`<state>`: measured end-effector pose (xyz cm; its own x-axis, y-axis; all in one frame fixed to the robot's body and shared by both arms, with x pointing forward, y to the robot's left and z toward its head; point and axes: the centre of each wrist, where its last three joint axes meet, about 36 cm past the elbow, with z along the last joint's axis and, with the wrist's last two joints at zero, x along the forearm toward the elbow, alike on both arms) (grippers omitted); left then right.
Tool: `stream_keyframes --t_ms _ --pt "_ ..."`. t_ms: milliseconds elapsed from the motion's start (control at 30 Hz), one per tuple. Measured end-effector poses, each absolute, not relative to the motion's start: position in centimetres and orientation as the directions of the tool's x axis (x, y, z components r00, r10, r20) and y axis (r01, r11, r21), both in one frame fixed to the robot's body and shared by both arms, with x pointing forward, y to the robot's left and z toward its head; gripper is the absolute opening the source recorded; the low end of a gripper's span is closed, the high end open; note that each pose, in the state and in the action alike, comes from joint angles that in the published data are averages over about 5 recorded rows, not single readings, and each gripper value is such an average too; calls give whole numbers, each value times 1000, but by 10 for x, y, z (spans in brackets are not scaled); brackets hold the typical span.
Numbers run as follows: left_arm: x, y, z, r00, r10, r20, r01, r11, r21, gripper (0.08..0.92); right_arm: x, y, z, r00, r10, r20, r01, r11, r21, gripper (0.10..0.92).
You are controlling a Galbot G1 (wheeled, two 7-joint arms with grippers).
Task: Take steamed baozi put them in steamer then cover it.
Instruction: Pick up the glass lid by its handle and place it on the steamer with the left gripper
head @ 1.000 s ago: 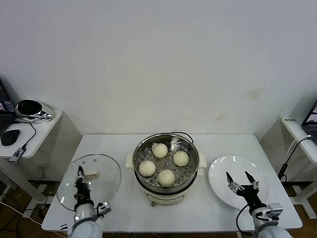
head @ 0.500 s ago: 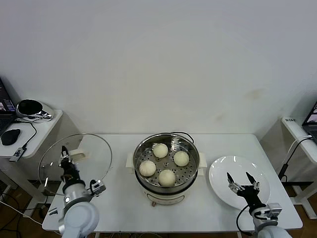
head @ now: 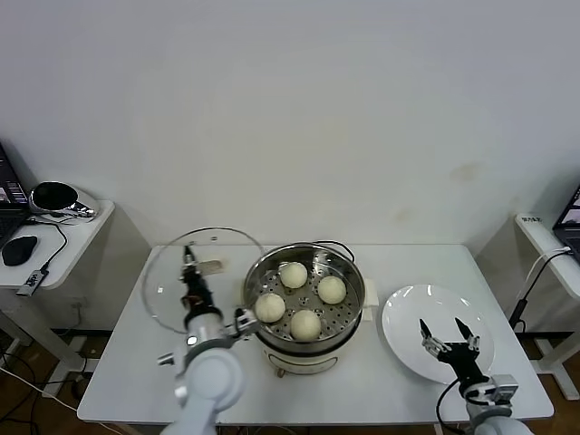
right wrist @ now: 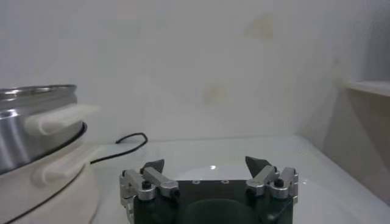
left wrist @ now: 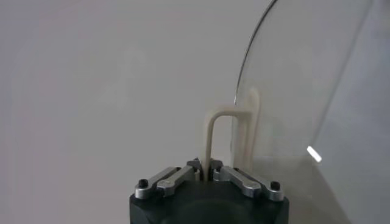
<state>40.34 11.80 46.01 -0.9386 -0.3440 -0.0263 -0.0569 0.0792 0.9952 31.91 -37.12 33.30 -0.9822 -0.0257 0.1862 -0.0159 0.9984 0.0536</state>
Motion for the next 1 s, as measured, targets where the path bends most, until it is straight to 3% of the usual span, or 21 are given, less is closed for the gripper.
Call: stream_keyframes --t_ms 300,567,767,1000 --pt "408 49 472 -980 -197 1 -25 130 991 148 315 -377 329 -980 -6 198 3 999 45 823" --pt "404 8 471 -995 -98 24 9 144 989 148 317 -378 330 -981 1 195 10 999 45 823" --pt "399 -10 464 -998 -54 41 34 133 991 148 318 -380 330 -980 4 197 13 999 42 823" --pt "403 -18 456 -998 -50 40 35 103 994 148 320 -379 329 -980 2 197 12 999 45 823"
